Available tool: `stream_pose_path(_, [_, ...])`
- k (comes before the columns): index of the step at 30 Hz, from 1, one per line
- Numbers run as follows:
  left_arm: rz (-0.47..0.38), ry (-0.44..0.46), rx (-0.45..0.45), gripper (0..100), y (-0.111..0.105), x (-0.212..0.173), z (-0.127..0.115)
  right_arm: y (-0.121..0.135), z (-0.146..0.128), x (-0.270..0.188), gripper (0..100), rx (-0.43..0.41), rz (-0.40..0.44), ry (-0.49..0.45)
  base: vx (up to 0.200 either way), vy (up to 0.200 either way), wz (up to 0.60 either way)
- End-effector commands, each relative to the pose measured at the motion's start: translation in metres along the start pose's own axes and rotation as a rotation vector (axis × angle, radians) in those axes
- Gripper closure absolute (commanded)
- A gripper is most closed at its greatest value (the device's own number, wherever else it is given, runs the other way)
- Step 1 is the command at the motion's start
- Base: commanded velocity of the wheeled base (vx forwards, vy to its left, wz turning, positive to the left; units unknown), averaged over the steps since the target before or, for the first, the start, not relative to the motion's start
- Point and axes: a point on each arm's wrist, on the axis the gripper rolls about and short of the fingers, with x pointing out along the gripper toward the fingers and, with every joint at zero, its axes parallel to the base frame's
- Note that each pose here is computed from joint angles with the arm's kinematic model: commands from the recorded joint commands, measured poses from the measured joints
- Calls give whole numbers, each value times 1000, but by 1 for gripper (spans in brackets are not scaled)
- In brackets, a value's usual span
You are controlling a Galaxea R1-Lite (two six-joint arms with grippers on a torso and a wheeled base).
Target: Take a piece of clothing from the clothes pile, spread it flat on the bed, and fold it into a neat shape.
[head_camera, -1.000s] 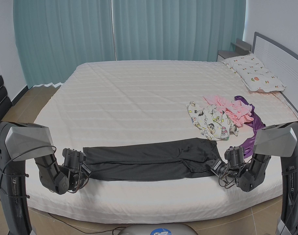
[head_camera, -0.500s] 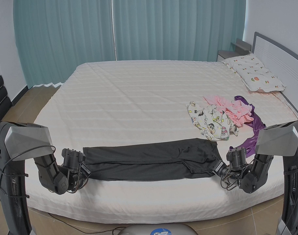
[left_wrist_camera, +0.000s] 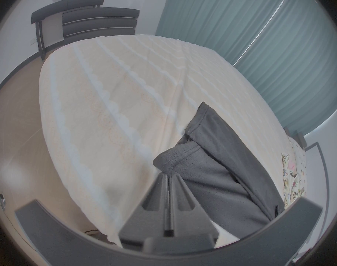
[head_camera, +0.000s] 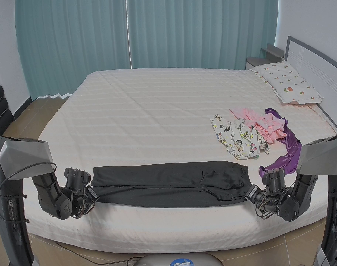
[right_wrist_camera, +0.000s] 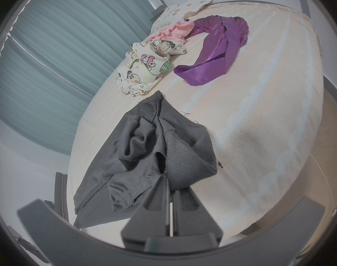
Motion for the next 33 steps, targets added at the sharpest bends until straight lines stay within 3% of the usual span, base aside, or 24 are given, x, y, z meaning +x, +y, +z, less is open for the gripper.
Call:
stream_pose_path(1, [20,15,30,100,5,-4,-2,-1,-2,-10,100,-8,-6,11,0,0,0])
stream_pose_path(17, [61,55,97,100,14,-14,-7,-9,-11,-21,100,-69,-31,55,0,0,0])
stream_pose_path(18, [62,56,97,100,14,-13,-7,-9,-12,-20,0,-72,-31,57,0,0,0])
stream_pose_path(19, [64,59,98,0,14,-13,-8,-8,-12,-20,0,-75,-26,63,0,0,0])
stream_pose_path(24, [15,86,87,0,12,-19,-4,-6,-11,-22,0,-73,-5,68,0,0,0])
stream_pose_path(29, [-84,44,14,0,10,-41,28,1,1,-44,0,-63,42,23,0,0,0])
stream_pose_path(33, [-188,68,-16,0,3,-50,48,-1,6,-44,0,-50,40,9,0,0,0])
